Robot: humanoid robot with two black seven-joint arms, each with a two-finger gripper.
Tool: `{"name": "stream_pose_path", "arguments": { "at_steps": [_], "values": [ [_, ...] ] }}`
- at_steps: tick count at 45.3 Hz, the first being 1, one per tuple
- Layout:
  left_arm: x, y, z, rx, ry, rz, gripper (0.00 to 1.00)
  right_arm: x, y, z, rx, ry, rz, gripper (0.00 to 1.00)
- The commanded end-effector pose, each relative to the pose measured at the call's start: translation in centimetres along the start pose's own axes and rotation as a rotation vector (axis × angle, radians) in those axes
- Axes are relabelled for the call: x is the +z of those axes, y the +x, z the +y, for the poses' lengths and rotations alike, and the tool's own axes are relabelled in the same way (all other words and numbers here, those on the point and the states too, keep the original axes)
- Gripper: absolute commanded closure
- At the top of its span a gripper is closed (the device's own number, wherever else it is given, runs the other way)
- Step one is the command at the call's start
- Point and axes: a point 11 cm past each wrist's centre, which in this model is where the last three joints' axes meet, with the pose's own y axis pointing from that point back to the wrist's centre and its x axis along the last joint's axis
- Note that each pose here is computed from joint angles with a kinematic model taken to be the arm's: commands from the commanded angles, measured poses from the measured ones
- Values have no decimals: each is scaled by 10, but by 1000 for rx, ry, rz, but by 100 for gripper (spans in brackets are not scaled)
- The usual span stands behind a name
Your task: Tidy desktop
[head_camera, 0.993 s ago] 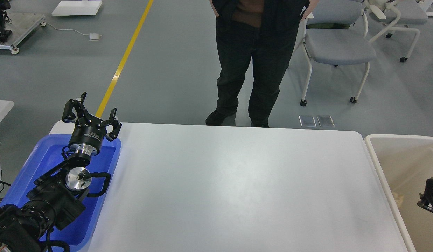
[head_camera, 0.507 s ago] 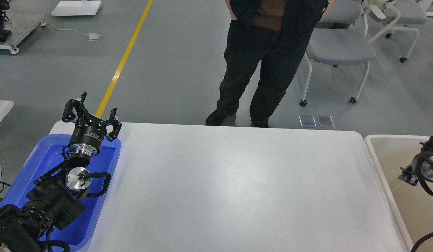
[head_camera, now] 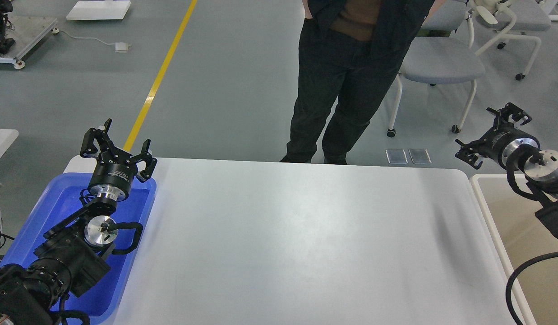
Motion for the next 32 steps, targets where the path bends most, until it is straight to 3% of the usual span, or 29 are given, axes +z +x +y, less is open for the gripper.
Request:
{"name": "stream_pose_path", "arguments": {
  "at_steps": [1, 18, 32],
  "values": [
    [0, 0, 0, 0, 0, 0, 0, 7, -62, 3, -312, -12, -46, 0],
    [0, 0, 0, 0, 0, 0, 0, 58, -110, 0, -472, -86, -108, 0],
    [0, 0, 0, 0, 0, 0, 0, 75, -112, -3, -467, -110, -135, 0]
  ]
}}
